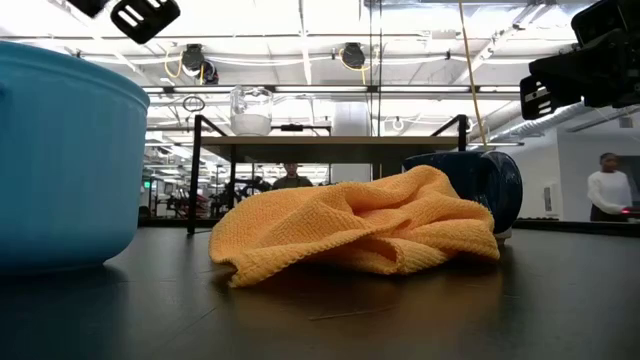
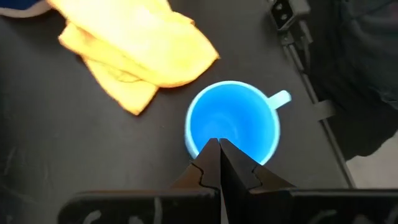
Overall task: Stack small to large cups/mugs on shelf
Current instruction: Put the light blue mug on the shelf
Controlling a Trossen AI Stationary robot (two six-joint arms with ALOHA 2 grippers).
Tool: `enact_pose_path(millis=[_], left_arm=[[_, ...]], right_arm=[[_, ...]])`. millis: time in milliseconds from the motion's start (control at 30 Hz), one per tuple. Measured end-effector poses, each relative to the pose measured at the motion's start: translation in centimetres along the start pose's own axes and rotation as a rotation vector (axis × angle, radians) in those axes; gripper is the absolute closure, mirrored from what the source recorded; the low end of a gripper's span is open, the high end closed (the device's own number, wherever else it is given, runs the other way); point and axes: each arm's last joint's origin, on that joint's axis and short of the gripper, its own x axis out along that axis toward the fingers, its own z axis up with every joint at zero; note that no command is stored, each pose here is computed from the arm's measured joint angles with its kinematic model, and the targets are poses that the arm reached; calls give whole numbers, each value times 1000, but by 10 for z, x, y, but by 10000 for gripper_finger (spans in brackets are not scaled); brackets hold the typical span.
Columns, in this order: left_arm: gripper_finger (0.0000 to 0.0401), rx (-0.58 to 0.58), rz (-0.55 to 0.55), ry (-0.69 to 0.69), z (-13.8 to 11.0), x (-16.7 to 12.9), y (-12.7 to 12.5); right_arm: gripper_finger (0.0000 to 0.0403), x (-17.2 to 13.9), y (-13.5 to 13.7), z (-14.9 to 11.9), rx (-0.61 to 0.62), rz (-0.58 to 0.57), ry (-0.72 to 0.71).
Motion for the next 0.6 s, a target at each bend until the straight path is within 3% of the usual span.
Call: enact_pose_path(millis=[267, 600], left_arm=[[401, 8, -67, -41, 5, 3, -9], [401, 38, -54, 56, 21, 20, -9]], right_arm=[[403, 0, 0, 0, 0, 0, 0], [403, 0, 0, 0, -4, -1, -1]])
